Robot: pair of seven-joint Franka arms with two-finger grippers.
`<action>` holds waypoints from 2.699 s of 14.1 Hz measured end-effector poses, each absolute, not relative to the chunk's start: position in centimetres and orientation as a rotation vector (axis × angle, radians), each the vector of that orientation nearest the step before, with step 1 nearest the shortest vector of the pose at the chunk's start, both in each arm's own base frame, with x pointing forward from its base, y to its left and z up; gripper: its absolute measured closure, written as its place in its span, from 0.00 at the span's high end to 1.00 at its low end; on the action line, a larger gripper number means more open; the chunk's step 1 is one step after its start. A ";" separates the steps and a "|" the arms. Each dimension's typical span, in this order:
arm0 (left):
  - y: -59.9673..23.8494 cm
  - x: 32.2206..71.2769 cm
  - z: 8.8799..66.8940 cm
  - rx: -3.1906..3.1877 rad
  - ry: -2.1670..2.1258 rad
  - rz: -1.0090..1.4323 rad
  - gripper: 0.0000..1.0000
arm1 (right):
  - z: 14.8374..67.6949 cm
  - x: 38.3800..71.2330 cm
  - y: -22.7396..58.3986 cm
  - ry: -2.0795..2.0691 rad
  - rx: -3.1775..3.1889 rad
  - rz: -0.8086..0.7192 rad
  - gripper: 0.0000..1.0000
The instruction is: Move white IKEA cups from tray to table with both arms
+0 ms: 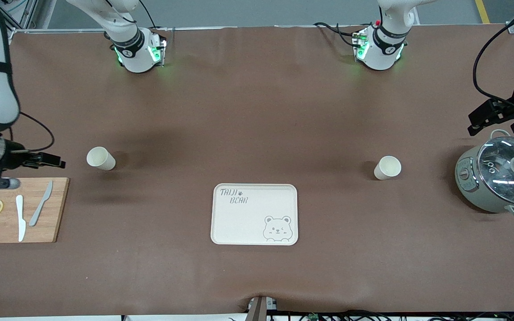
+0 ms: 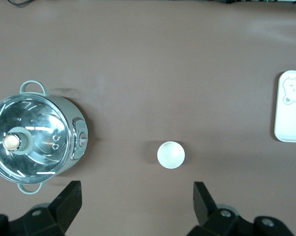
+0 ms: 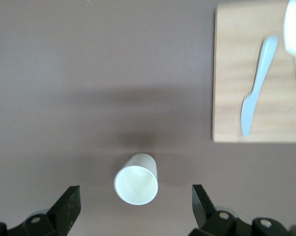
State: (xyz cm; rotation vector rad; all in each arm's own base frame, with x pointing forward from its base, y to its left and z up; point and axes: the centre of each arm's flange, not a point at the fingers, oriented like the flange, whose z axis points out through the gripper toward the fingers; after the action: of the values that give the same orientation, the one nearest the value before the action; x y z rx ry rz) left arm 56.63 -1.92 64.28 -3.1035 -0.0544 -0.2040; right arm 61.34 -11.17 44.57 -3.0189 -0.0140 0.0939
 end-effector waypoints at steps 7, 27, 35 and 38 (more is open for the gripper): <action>-1.9 55.9 65.8 -3.104 -0.056 -0.161 1.00 | 55.8 63.2 -3.0 -0.139 -3.186 0.044 1.00; -4.8 51.4 66.7 -3.103 0.031 -0.039 1.00 | 63.7 53.5 -0.9 -0.063 -3.153 0.045 1.00; -4.8 51.3 66.6 -3.104 0.031 -0.025 1.00 | 63.6 53.5 -1.2 0.107 -3.153 0.055 1.00; -4.6 51.3 67.0 -3.105 0.027 -0.037 1.00 | 63.6 53.5 -1.2 0.108 -3.153 0.055 1.00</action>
State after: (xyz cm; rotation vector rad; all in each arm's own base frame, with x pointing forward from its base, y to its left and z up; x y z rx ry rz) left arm 51.26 -4.63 66.96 -3.1047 0.0267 -0.0366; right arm 53.46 -1.20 63.59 -3.1529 0.1079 0.0552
